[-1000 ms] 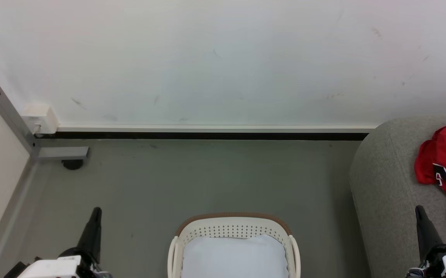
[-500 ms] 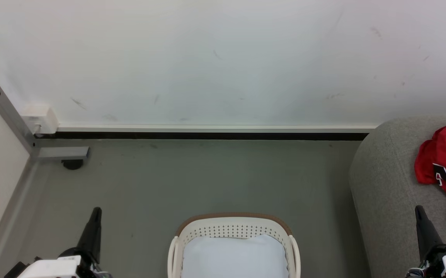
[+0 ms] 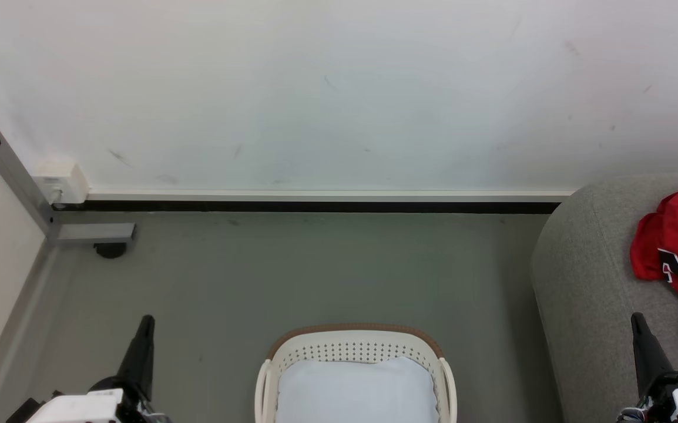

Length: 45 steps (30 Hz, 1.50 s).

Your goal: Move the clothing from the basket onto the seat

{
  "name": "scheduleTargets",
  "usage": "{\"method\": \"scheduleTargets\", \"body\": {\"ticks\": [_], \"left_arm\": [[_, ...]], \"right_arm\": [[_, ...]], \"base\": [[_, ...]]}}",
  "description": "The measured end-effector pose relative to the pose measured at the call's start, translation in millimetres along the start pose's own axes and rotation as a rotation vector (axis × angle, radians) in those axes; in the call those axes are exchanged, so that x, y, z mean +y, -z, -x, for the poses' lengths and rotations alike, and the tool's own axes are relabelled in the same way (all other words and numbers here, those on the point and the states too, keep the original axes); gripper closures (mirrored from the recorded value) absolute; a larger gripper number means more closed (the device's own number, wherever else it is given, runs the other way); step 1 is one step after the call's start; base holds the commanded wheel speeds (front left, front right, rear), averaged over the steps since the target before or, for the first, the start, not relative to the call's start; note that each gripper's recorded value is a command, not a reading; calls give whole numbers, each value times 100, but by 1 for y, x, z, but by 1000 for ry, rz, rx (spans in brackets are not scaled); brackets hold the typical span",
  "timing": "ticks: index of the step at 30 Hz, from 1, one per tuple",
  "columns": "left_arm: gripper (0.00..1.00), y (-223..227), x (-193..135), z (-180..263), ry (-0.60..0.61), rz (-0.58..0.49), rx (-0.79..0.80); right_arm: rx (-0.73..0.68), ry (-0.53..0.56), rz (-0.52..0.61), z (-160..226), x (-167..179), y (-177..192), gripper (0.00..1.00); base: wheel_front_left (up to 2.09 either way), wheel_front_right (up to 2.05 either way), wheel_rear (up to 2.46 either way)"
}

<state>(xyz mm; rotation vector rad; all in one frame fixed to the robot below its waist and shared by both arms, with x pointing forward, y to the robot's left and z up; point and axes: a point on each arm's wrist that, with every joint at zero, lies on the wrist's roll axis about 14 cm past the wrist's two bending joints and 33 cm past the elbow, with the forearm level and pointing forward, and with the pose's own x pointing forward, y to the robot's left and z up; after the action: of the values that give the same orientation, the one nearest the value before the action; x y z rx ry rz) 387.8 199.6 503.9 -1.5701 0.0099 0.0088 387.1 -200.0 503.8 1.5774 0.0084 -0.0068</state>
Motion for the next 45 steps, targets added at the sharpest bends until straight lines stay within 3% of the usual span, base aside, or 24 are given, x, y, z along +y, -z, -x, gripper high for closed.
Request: {"method": "scheduleTargets", "body": {"ticks": [45], "left_arm": [[100, 0, 0, 0, 0, 0, 0]], "right_arm": [[-1, 0, 0, 0, 0, 0, 100]], "base": [[0, 0, 0]]}}
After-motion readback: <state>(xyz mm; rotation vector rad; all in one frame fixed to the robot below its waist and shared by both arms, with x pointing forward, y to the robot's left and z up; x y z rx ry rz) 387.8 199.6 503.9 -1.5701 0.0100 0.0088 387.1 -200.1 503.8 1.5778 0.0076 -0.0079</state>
